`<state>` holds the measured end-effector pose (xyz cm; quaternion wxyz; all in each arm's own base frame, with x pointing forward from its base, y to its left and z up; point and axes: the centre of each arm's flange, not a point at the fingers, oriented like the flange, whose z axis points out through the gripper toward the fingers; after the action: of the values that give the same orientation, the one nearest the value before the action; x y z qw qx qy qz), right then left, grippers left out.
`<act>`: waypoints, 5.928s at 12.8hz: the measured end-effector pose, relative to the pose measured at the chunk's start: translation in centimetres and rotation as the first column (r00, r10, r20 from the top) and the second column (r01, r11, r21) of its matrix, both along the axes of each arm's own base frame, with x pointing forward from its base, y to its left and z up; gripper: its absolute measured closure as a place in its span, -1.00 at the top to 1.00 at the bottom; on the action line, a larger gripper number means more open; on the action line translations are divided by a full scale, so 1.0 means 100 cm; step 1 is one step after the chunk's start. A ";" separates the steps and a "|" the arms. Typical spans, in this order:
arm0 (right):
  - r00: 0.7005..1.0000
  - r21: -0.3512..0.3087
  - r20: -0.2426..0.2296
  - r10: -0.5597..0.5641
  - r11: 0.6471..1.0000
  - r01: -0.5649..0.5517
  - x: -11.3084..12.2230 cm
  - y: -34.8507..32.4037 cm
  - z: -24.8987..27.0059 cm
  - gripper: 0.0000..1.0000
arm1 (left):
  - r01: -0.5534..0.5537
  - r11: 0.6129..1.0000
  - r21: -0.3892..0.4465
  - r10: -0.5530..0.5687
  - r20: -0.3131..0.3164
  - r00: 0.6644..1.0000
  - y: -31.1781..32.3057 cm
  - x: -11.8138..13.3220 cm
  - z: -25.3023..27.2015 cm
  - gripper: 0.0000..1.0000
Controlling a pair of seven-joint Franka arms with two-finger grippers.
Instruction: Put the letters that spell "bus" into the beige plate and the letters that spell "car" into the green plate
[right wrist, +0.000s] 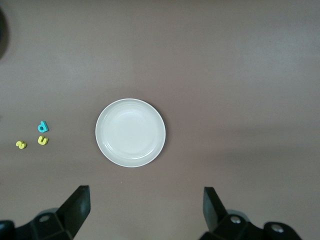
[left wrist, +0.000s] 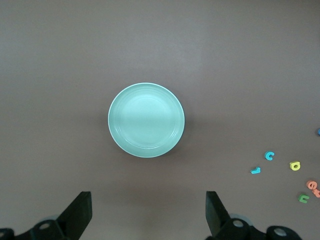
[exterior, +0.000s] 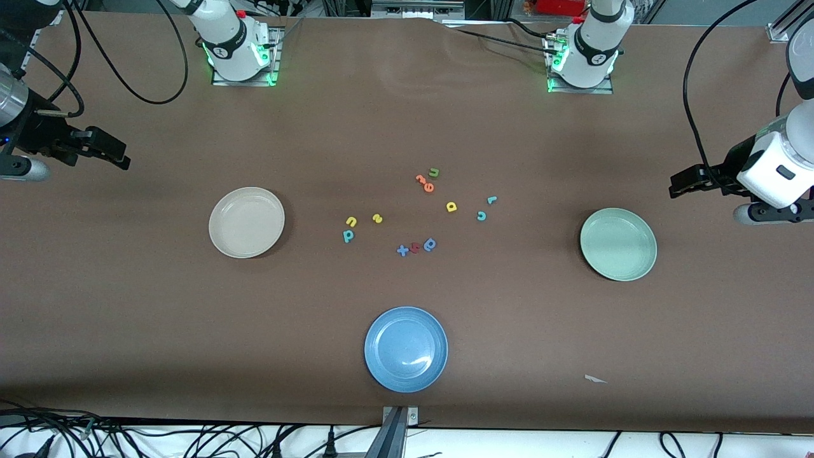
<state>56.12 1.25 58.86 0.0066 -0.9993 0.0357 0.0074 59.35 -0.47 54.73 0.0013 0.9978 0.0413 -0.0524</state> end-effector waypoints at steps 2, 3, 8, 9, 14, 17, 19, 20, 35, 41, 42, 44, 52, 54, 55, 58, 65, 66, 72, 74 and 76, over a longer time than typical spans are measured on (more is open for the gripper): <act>1.000 -0.001 0.000 0.000 1.000 0.000 0.000 0.000 0.000 1.00 | 0.000 1.000 0.000 0.000 0.000 1.000 0.000 0.000 0.000 1.00; 1.000 -0.002 0.000 0.000 1.000 0.000 0.000 0.000 0.000 1.00 | 0.000 1.000 0.000 0.000 0.000 1.000 0.000 0.000 0.000 1.00; 1.000 -0.003 0.000 0.000 1.000 0.000 0.000 0.000 0.000 1.00 | -0.002 1.000 0.000 0.002 -0.001 1.000 -0.001 0.000 -0.001 1.00; 1.000 -0.004 0.000 0.000 1.000 0.000 0.000 0.000 0.000 1.00 | -0.003 1.000 0.000 0.003 -0.001 1.000 -0.001 0.000 -0.001 1.00; 1.000 -0.004 0.000 0.000 1.000 0.000 0.000 0.000 0.000 1.00 | -0.003 1.000 0.000 0.003 -0.002 1.000 -0.001 0.000 -0.001 1.00; 1.000 -0.004 0.000 0.000 1.000 0.000 0.000 0.000 0.000 1.00 | -0.003 1.000 0.000 0.003 -0.002 1.000 -0.002 0.000 -0.001 1.00; 1.000 -0.004 0.000 0.000 1.000 0.000 0.000 0.000 0.000 1.00 | -0.002 1.000 0.000 0.002 -0.004 1.000 -0.002 0.001 -0.002 1.00; 1.000 -0.004 0.000 0.000 1.000 0.000 0.000 0.000 0.000 1.00 | -0.002 1.000 0.000 0.002 -0.006 1.000 -0.002 0.001 -0.003 1.00; 1.000 -0.004 -0.001 0.000 1.000 0.000 0.000 0.000 0.000 1.00 | 0.022 1.000 -0.002 -0.022 -0.026 0.999 -0.017 0.005 -0.016 1.00; 1.000 -0.004 -0.002 0.000 1.000 0.000 0.000 0.000 -0.001 1.00 | 0.006 1.000 0.012 -0.005 -0.076 0.997 -0.070 0.010 -0.046 1.00; 1.000 -0.004 -0.002 0.001 1.000 -0.001 0.000 0.000 -0.001 1.00 | -0.006 1.000 0.004 0.006 -0.088 0.996 -0.083 0.011 -0.055 1.00; 1.000 -0.004 -0.008 0.022 1.000 -0.022 -0.001 0.011 -0.001 1.00 | -0.054 0.998 -0.040 0.050 -0.102 0.993 -0.107 0.017 -0.077 1.00; 0.948 0.000 -0.212 0.238 0.970 -0.243 0.013 0.145 -0.124 1.00 | -0.170 0.985 -0.042 0.167 -0.061 0.984 -0.208 -0.008 -0.211 1.00; 0.936 0.001 -0.205 0.285 0.957 -0.291 0.020 0.188 -0.167 1.00 | -0.179 0.983 -0.041 0.177 -0.033 0.984 -0.229 -0.033 -0.250 1.00; 0.941 0.000 -0.185 0.285 0.957 -0.290 0.025 0.201 -0.184 1.00 | -0.181 0.982 -0.044 0.181 -0.015 0.983 -0.236 -0.046 -0.269 1.00; 0.968 0.002 -0.087 0.237 0.971 -0.237 0.044 0.236 -0.239 0.96 | -0.187 0.981 -0.050 0.189 0.027 0.982 -0.246 -0.083 -0.316 1.00; 0.981 0.024 0.002 0.196 0.980 -0.196 0.027 0.331 -0.365 0.18 | -0.193 0.981 -0.023 0.193 0.001 0.981 -0.259 -0.106 -0.365 0.46; 0.983 0.023 -0.002 0.186 0.982 -0.186 0.024 0.335 -0.368 0.19 | -0.197 0.980 -0.024 0.197 -0.004 0.980 -0.260 -0.107 -0.366 0.44; 0.985 0.022 -0.008 0.173 0.985 -0.173 0.011 0.353 -0.399 0.19 | -0.259 0.965 -0.044 0.257 -0.043 0.965 -0.265 -0.112 -0.373 0.20; 0.985 0.022 -0.008 0.171 0.985 -0.171 0.011 0.353 -0.405 0.14 | -0.265 0.964 -0.036 0.263 -0.051 0.964 -0.264 -0.114 -0.379 0.15; 0.985 0.019 -0.013 0.170 0.985 -0.170 0.011 0.352 -0.409 -0.07 | -0.270 0.962 -0.036 0.268 -0.051 0.962 -0.265 -0.114 -0.379 0.07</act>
<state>57.18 36.45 17.95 0.0148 -0.9985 -0.0497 0.0155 47.96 -26.97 16.82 0.0286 0.9812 0.1753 -0.0756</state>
